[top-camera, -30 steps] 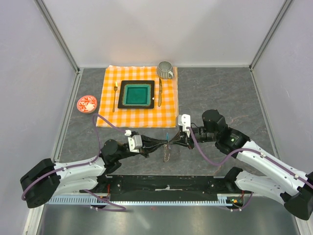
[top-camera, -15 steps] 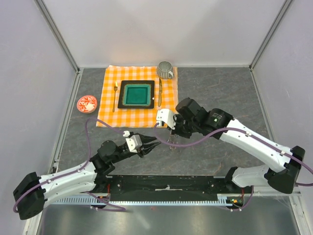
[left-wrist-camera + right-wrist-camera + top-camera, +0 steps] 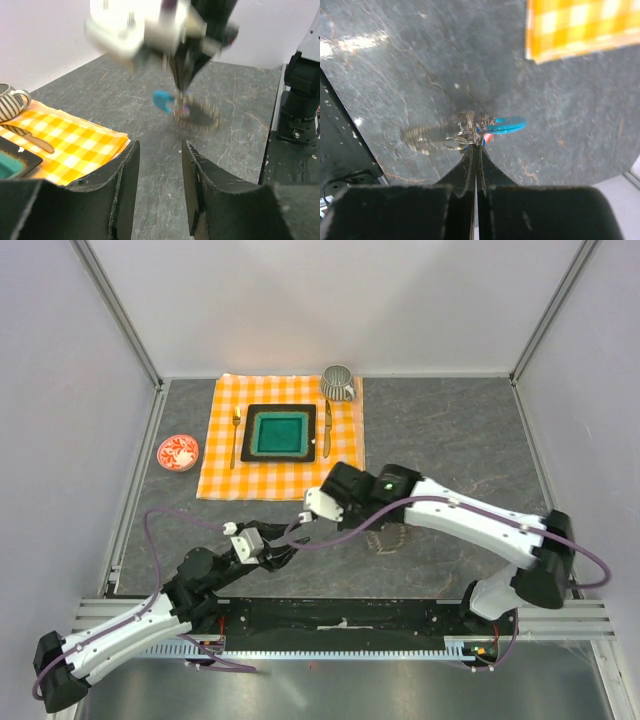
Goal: Put the keys on the keyring
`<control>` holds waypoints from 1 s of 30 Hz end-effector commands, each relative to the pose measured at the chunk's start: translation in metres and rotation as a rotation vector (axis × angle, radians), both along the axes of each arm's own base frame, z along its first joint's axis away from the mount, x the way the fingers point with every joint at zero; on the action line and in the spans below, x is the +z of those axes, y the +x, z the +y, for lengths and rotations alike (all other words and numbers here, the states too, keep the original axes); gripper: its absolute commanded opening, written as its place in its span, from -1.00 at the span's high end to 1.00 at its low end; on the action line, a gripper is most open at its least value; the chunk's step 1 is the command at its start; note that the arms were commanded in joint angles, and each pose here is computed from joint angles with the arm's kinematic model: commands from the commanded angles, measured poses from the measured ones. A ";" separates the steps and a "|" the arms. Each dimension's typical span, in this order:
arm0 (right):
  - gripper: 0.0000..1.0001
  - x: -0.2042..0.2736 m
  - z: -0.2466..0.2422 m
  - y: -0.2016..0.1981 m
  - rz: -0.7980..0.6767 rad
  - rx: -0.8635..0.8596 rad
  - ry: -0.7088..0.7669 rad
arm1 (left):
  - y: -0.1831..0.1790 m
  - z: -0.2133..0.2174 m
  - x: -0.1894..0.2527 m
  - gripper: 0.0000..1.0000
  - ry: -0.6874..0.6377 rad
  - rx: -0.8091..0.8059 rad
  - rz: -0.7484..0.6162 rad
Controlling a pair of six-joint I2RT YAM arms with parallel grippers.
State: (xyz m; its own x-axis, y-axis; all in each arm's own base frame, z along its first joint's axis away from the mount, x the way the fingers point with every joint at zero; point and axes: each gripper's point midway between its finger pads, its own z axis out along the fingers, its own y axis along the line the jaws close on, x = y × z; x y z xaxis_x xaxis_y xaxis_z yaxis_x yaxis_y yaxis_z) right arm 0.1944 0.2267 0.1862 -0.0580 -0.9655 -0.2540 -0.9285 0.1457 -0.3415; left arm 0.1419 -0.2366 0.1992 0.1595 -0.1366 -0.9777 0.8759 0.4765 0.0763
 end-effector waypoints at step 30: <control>0.19 -0.095 0.102 -0.005 0.193 0.182 0.271 | 0.016 0.038 -0.056 -0.02 -0.041 0.218 0.277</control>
State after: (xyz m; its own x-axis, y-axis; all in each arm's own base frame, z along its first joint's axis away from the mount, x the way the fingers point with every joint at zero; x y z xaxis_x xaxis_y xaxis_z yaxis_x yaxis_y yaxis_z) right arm 0.1867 0.3137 0.0543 0.0376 -0.9344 -0.3543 -0.9938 0.0022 -0.1112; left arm 0.1527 -0.1980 0.1473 -0.0955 -0.1155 -0.9887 0.7544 0.6396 -0.1476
